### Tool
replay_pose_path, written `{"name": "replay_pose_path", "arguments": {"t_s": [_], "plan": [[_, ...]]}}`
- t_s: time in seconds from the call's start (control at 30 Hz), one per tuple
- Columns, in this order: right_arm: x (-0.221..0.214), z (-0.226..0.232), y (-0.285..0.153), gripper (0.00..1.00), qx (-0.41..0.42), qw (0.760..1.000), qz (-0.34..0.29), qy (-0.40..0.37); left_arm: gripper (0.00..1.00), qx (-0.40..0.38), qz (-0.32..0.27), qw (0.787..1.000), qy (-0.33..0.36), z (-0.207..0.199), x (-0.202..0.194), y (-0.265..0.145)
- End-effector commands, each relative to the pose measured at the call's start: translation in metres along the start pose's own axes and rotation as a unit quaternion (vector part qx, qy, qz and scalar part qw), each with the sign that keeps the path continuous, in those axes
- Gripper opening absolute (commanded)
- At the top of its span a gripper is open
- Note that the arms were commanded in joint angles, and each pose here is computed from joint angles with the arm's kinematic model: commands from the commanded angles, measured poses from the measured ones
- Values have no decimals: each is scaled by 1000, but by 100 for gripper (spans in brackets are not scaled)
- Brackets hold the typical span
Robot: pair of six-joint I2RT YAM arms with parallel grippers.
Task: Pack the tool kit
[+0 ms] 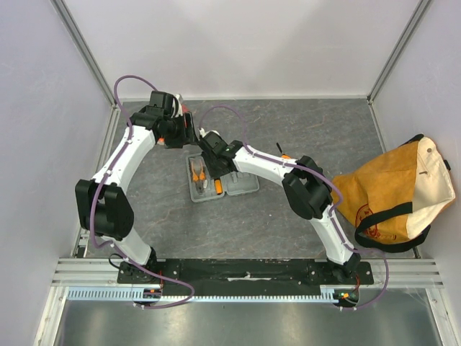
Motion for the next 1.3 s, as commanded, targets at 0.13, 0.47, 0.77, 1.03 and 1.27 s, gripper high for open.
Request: {"name": "replay_pose_path", "arguments": {"t_s": [0.13,0.47,0.77,1.03,1.27], "plan": [[10,0,-17,44,-13,999,-30,19,67,-22,-13,999,-20,-5,15,4],[24,-1,-41,32,-4,995,-86,41,43,-90,-15,995,-47,-17,25,29],[17,-8,-43,25,18,992,-97,74,28,-94,24,991,-92,-26,19,88],[13,-9,-37,25,54,992,-76,85,22,-67,58,993,-78,-45,3,130],[6,-5,-28,25,69,992,-53,90,14,-10,64,996,-57,-40,-3,134]]}}
Point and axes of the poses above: each gripper's point midway between its finger pads, its own y axis out along the fingers, its own z axis along the line the jaws close on, x = y × z, the point moved 7 cm from there along -y, back along the fingers, and after that the axes turned 15 degrees about y, right-handed, at the moved point
